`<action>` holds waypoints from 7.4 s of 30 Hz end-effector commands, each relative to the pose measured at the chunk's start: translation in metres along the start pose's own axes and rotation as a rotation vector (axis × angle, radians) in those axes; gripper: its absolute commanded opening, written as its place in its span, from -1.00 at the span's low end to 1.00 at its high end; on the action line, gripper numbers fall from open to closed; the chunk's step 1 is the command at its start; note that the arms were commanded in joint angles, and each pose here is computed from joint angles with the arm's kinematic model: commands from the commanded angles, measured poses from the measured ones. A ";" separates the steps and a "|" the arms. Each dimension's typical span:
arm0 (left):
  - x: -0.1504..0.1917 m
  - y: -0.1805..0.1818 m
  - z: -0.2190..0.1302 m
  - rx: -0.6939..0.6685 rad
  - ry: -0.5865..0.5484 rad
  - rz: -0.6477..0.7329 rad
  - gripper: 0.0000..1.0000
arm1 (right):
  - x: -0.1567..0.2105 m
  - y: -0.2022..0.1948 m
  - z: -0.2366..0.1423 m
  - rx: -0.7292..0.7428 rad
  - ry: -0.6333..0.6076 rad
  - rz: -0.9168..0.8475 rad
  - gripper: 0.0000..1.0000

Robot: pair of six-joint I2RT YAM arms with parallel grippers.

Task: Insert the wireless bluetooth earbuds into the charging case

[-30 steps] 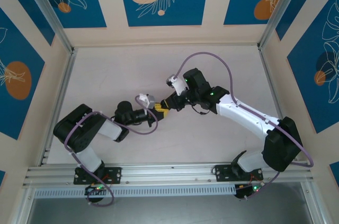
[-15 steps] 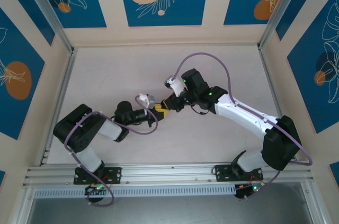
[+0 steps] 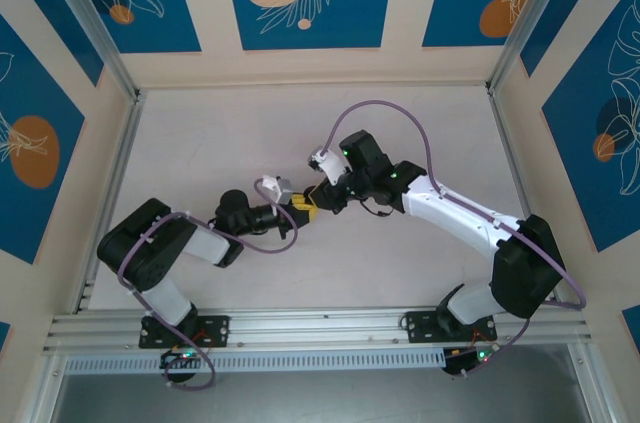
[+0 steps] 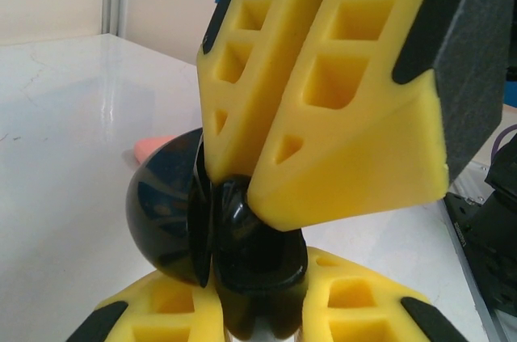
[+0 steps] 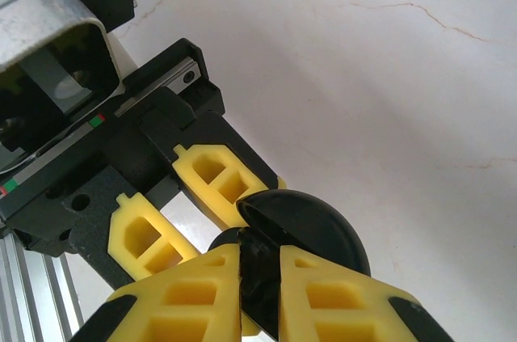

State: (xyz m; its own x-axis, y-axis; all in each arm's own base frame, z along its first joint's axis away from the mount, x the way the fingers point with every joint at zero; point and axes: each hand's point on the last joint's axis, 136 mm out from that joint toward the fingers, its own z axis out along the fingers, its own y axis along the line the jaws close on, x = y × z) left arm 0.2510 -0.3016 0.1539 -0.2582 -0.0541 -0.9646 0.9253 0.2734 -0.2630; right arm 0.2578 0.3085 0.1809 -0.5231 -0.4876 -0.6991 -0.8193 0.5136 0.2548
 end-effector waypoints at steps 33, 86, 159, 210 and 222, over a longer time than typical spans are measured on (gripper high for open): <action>0.009 -0.022 -0.007 0.006 0.100 0.155 -0.78 | 0.093 -0.085 -0.073 0.118 0.370 0.597 -0.33; 0.018 -0.027 -0.010 -0.042 0.213 0.195 -0.77 | 0.190 -0.158 -0.045 0.376 0.753 0.421 0.15; 0.016 -0.035 -0.009 -0.006 0.278 0.236 -0.77 | 0.185 -0.145 -0.032 0.393 0.452 1.358 -0.17; 0.027 -0.022 -0.001 -0.030 0.305 0.214 -0.76 | 0.161 -0.170 -0.014 0.460 0.384 1.181 -0.60; 0.043 -0.008 0.036 -0.018 0.274 0.189 -0.79 | 0.128 -0.149 -0.020 0.410 0.132 1.034 -0.62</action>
State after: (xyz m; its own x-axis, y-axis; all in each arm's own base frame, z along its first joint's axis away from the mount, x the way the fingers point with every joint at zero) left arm 0.2360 -0.3254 0.0960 -0.2032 0.3181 -0.9260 0.9518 0.2861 -0.1106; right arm 0.3013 0.1461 0.0560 -0.9595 0.2559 -0.1176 0.1964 0.9074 0.3716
